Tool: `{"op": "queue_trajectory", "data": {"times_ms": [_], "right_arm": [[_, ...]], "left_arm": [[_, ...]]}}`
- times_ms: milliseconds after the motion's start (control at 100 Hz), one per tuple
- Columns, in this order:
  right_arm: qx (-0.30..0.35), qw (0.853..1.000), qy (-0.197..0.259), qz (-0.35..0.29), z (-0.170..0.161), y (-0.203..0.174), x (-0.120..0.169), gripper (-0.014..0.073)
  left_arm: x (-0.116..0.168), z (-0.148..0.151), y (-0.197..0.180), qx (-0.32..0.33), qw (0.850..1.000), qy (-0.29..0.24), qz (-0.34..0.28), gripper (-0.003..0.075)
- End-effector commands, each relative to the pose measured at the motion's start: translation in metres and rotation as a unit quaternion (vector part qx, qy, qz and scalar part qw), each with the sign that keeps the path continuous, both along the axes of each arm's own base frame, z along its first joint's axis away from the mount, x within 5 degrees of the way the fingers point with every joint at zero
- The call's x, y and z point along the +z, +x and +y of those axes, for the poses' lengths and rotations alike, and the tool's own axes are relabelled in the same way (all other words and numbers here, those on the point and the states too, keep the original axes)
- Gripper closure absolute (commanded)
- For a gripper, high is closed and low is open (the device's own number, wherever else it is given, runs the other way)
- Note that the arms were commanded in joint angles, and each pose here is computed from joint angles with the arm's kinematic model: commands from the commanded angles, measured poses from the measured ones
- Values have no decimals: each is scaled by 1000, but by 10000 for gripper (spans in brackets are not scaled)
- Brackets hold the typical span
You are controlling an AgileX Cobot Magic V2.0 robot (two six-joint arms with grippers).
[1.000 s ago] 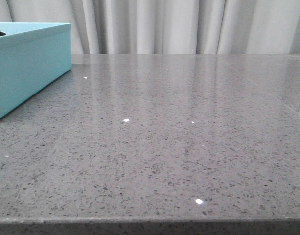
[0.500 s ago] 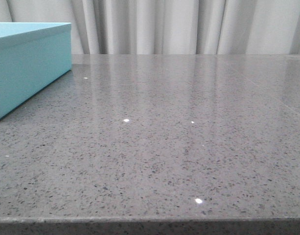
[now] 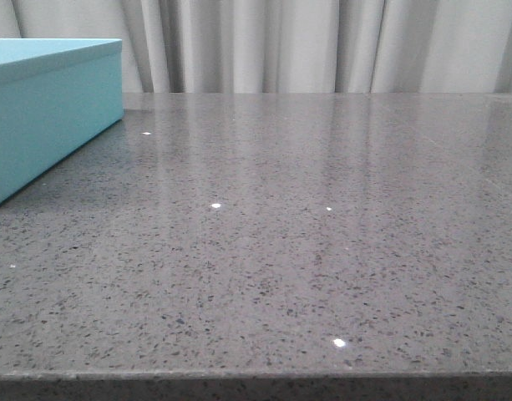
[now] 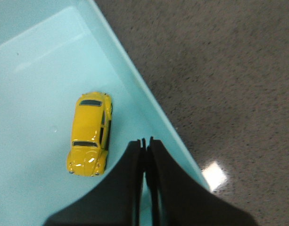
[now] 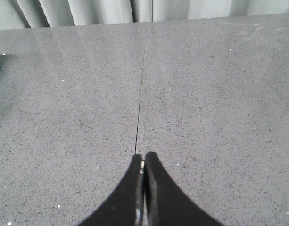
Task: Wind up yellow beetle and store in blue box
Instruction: 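Open the left gripper and raise it out of the box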
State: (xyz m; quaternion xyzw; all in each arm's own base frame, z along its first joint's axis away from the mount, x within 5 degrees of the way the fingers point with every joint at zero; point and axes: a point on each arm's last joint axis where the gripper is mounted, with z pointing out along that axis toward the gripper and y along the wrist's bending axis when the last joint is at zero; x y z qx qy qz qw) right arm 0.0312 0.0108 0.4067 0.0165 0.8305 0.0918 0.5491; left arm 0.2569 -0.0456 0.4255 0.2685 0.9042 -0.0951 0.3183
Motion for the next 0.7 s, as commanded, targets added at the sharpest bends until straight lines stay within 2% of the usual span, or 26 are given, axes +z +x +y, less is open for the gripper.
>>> {"op": "queue_trajectory", "data": {"times_ms": [0, 140, 350, 690], "right_arm": [[-4, 998, 1, -55, -1, -4, 8, 662], [-6, 998, 2, -63, -1, -9, -6, 662], [-7, 998, -2, -57, -1, -2, -28, 662], [6, 996, -17, -88, -1, 16, -48, 662]], "left_arm": [[33, -3, -30, -3, 997, -45, -69, 739], [44, -1, -59, 1, 992, -53, -112, 739], [34, 3, -98, 19, 985, -63, -162, 739], [-29, 11, -150, 72, 962, -102, -242, 739]]}}
